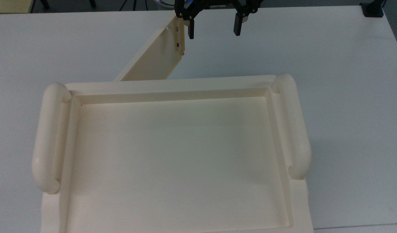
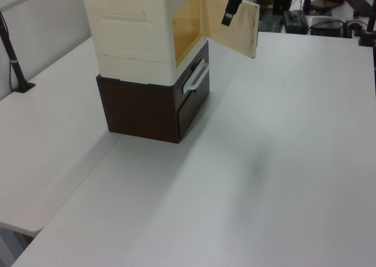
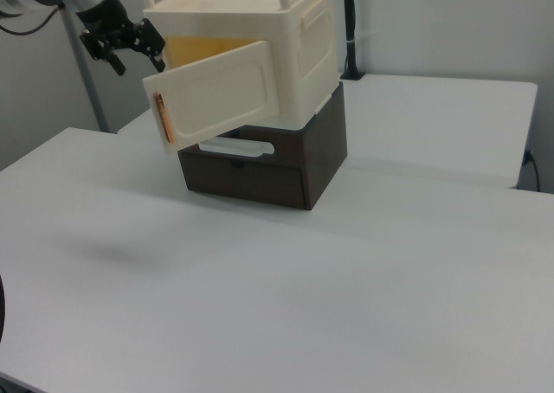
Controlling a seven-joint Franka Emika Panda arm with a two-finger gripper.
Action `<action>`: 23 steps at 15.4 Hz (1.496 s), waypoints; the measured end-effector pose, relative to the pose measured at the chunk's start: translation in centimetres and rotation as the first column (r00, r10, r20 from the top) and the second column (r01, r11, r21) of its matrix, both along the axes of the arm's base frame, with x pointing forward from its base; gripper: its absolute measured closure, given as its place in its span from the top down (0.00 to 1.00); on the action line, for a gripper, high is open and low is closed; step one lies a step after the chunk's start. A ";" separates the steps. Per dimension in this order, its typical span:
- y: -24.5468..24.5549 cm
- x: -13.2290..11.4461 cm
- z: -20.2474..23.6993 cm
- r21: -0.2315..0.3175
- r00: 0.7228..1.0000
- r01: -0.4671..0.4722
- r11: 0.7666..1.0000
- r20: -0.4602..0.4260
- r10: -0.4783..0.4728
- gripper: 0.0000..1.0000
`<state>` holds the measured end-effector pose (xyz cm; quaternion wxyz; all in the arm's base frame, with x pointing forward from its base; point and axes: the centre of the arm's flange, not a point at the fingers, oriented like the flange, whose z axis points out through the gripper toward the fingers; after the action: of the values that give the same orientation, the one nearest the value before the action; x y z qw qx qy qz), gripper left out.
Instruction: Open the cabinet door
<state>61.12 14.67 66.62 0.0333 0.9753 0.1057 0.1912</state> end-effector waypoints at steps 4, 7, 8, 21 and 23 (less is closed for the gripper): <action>-4.6 0.1 -1.0 -0.027 0.993 0.073 0.997 -0.090 -0.075 1.00; -7.6 -0.1 -1.7 -0.048 0.981 0.110 0.993 -0.157 -0.116 1.00; -8.0 -0.3 -2.0 -0.053 0.976 0.117 0.992 -0.179 -0.125 1.00; -8.9 -2.3 -7.3 -0.015 0.927 0.137 0.990 -0.351 -0.133 1.00; -9.4 -2.7 -7.0 -0.014 0.926 0.146 0.989 -0.351 -0.141 1.00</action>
<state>58.40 5.25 59.62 0.0218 0.9990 0.0373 0.0118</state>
